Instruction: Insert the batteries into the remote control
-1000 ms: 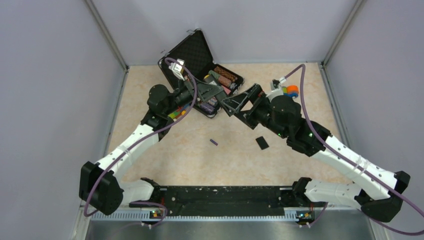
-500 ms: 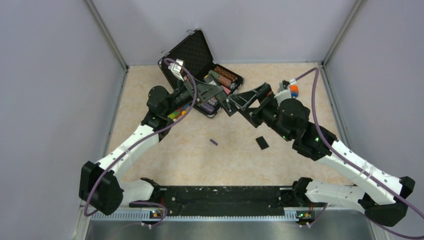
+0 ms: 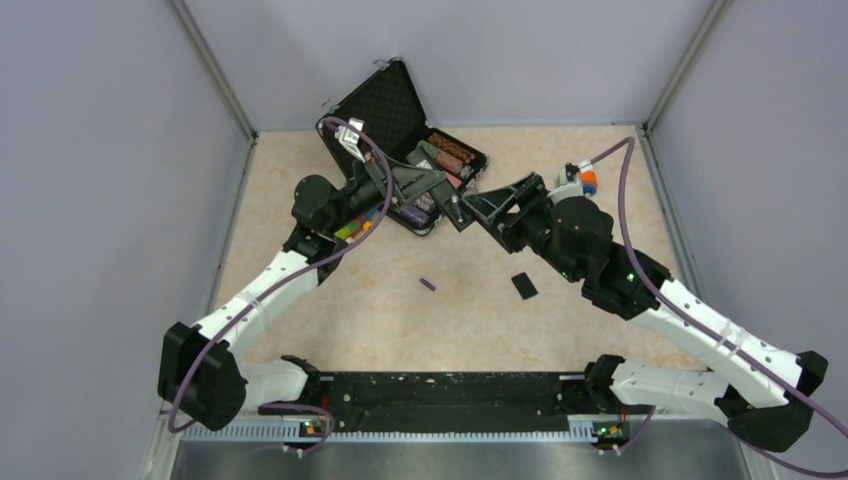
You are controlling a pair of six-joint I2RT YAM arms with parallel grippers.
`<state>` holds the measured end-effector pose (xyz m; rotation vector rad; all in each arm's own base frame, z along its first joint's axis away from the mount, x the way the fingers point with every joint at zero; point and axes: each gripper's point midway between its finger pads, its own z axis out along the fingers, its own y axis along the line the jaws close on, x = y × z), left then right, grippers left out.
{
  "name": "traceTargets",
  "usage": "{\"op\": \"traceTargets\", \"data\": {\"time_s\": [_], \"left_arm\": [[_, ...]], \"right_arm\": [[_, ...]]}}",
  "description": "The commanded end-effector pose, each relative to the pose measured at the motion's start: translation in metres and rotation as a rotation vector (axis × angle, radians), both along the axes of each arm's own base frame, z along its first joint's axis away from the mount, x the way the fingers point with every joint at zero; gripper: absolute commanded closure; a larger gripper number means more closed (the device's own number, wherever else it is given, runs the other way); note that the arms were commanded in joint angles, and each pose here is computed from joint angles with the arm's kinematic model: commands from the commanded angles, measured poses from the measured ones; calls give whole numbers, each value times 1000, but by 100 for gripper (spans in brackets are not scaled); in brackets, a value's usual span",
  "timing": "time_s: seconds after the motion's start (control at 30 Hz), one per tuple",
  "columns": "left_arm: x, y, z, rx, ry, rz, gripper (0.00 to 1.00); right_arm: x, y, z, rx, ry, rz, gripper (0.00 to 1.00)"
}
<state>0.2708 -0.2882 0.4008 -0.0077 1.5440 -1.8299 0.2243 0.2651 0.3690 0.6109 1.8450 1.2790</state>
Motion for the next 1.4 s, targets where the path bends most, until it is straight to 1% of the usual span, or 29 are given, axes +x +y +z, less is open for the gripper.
{"op": "traceTargets", "data": {"time_s": [0.0,0.27,0.63,0.8,1.03,1.17,1.37], "left_arm": [[-15,5,24,-54,-90,-18,100],[-17,4,25,-65,-94,-28,100],[-10,3,21,-59,-64,-13,100],[-8,3,19,-48,-60,-6,100],[-7,3,15,-31,-54,3,100],[-7,3,14,-29,-52,6,100],[-6,3,13,-29,-48,6,100]], "right_arm": [[4,3,0,3,10,6,39],[6,13,-8,-18,31,46,44],[4,18,-8,-32,7,81,44],[4,18,-12,-25,29,81,44],[8,14,-1,6,31,70,24],[9,15,4,16,28,76,17],[7,27,8,4,6,132,8]]}}
